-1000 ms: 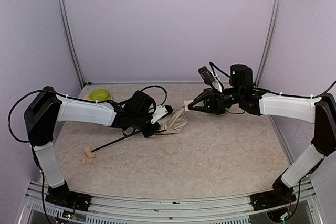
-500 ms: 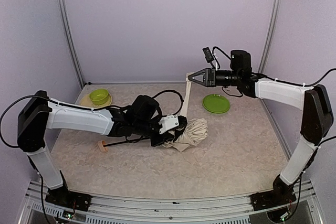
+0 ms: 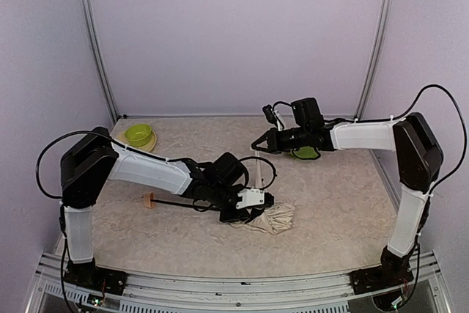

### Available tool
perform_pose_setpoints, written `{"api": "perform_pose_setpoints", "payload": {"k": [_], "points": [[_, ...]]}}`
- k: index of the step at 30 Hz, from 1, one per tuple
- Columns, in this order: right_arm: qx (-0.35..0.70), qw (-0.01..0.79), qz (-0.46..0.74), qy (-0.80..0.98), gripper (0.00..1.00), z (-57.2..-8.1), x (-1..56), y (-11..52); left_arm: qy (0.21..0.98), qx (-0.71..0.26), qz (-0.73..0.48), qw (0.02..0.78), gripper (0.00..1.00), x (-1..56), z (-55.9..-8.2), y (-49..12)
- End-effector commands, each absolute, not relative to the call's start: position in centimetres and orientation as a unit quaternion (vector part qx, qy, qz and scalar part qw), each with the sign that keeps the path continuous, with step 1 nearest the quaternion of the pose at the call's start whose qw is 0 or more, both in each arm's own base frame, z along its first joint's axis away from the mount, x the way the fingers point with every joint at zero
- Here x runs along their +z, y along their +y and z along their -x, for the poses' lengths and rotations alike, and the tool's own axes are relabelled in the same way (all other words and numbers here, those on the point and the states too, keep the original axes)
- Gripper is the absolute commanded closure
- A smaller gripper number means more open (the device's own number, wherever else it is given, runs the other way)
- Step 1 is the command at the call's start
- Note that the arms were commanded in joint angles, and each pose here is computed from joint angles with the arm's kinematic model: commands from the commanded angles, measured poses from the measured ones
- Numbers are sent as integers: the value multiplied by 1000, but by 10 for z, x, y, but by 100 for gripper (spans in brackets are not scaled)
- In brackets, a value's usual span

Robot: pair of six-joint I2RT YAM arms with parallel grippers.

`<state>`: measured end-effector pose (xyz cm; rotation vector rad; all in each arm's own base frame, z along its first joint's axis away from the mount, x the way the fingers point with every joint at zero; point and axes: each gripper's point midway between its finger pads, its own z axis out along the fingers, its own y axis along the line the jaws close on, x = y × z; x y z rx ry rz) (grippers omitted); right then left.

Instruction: Put away the umbrella

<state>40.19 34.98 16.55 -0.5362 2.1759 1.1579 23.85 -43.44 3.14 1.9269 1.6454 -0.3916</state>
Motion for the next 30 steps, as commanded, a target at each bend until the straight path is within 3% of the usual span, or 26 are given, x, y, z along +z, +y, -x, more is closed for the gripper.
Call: {"api": "perform_pose_setpoints", "payload": {"k": [1, 5, 10, 15, 19, 22, 27, 30], "points": [[427, 375, 209, 796, 100, -409, 207, 341, 632, -143, -730, 218, 100, -2, -224, -415], [387, 425, 188, 796, 100, -412, 235, 315, 621, -152, -735, 226, 98, 0, -219, -416], [361, 430, 152, 813, 100, -412, 220, 297, 603, -188, -748, 206, 98, 3, -201, -421], [325, 389, 143, 850, 100, -419, 165, 294, 638, -274, -698, 174, 100, 14, -203, -426], [326, 338, 142, 871, 100, -418, 118, 293, 665, -272, -679, 151, 100, 3, -211, -418], [340, 299, 164, 876, 83, -415, 103, 302, 676, -272, -671, 139, 100, -3, -213, -416], [374, 270, 205, 863, 42, -404, 109, 295, 692, -286, -652, 117, 100, -10, -220, -410], [363, 283, 228, 858, 32, -400, 127, 280, 696, -294, -646, 111, 100, -12, -223, -409]]}}
